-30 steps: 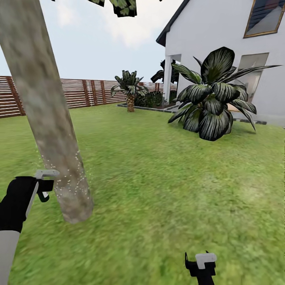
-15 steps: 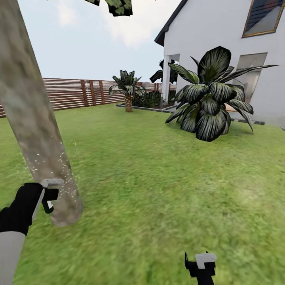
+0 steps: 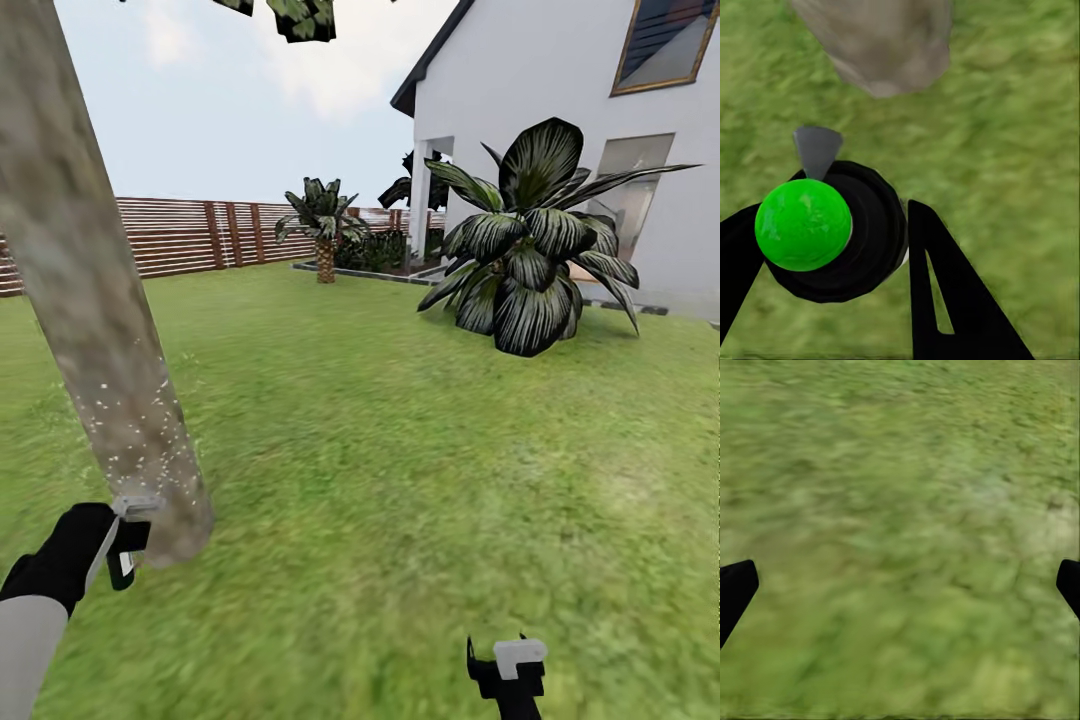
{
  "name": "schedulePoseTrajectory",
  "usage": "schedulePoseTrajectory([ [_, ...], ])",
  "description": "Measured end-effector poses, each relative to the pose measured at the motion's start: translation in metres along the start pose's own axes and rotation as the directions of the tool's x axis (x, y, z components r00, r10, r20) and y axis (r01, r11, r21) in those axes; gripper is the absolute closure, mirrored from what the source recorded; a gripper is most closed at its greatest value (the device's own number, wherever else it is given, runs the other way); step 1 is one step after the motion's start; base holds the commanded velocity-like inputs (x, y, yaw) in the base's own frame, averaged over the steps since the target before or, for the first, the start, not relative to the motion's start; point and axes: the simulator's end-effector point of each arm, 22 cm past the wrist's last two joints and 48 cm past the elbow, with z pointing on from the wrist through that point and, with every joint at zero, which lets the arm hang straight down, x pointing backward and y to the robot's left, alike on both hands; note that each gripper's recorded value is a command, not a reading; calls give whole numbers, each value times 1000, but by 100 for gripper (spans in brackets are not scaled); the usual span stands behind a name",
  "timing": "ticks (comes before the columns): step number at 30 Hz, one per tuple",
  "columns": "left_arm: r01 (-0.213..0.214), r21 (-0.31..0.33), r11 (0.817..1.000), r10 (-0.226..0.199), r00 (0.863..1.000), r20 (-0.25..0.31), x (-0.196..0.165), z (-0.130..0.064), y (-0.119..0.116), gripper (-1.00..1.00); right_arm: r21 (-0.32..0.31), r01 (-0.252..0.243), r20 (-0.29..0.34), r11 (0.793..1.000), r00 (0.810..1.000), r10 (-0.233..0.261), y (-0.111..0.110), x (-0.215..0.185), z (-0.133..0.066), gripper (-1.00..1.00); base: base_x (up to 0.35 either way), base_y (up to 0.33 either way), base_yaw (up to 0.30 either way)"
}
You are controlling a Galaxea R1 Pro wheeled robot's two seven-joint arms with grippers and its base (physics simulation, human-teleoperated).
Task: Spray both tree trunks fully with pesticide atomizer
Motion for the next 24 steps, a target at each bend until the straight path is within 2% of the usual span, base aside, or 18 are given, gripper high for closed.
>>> schedulePoseTrajectory([
  [2, 0, -3, 1000, 0, 1000, -5, 3, 1, 2, 100, -1, 0, 0, 1000, 1000, 0, 0, 0, 0, -100, -302, 143, 0],
  [4, -2, -20, 1000, 2, 1000, -7, 5, 3, 13, 100, -1, 0, 0, 1000, 1000, 0, 1, 0, 0, -100, -304, 144, 0],
  [7, -8, -25, 1000, 9, 999, 33, 3, 9, 23, 100, -3, 0, 1, 1000, 1000, 0, 2, -1, 0, -100, -304, 144, 0],
  [9, -29, -7, 1000, 30, 997, 67, 13, 24, 17, 100, -6, 0, 1, 1000, 1000, 0, 3, -1, 0, -100, -304, 144, 0],
  [11, -75, 11, 997, 74, 993, 93, 26, 36, 5, 100, -8, 0, 1, 1000, 1000, 0, 4, -1, 0, -100, -304, 144, 0],
  [12, -133, 37, 990, 127, 984, 122, 30, 41, -8, 100, -9, 0, 1, 1000, 1000, 0, 4, -1, 0, -100, -304, 144, 0],
  [13, -202, 77, 976, 188, 970, 154, 32, 43, -25, 100, -9, 0, 1, 1000, 1000, 0, 4, -1, 0, -100, -304, 144, 0],
  [14, -248, 114, 962, 226, 958, 176, 33, 43, -37, 100, -10, 0, 1, 1000, 1000, 0, 5, -1, 0, -100, -304, 143, 0],
  [16, -353, 227, 908, 299, 924, 239, 38, 39, -70, 100, -13, 0, 3, 1000, 1000, 0, 6, -1, 0, -100, -305, 140, 0],
  [17, -383, 255, 888, 318, 911, 262, 38, 36, -78, 100, -15, 1, 3, 1000, 1000, -1, 7, -2, 0, -100, -305, 138, 0],
  [18, -428, 287, 857, 346, 891, 293, 39, 32, -85, 100, -17, 2, 5, 1000, 1000, -2, 7, -2, 0, -100, -305, 135, 0],
  [20, -492, 333, 805, 389, 860, 330, 42, 26, -97, 100, -17, 3, 8, 1000, 1000, -3, 7, -3, 0, -100, -304, 124, 0],
  [21, -527, 361, 769, 413, 841, 349, 45, 21, -104, 100, -18, 6, 10, 1000, 1000, -6, 6, -4, 1, -100, -286, 100, 0],
  [22, -576, 397, 714, 447, 812, 374, 52, 15, -114, 100, -31, 21, 22, 999, 1000, -20, 9, -8, 2, -100, -217, 69, 0],
  [23, -607, 418, 676, 470, 792, 390, 56, 11, -120, 100, -55, 45, 41, 997, 998, -43, 15, -14, 3, -100, -111, 35, 0],
  [24, -644, 446, 622, 499, 765, 408, 64, 6, -128, 100, -113, 100, 86, 989, 992, -90, 30, -27, 4, -100, -71, 22, 0],
])
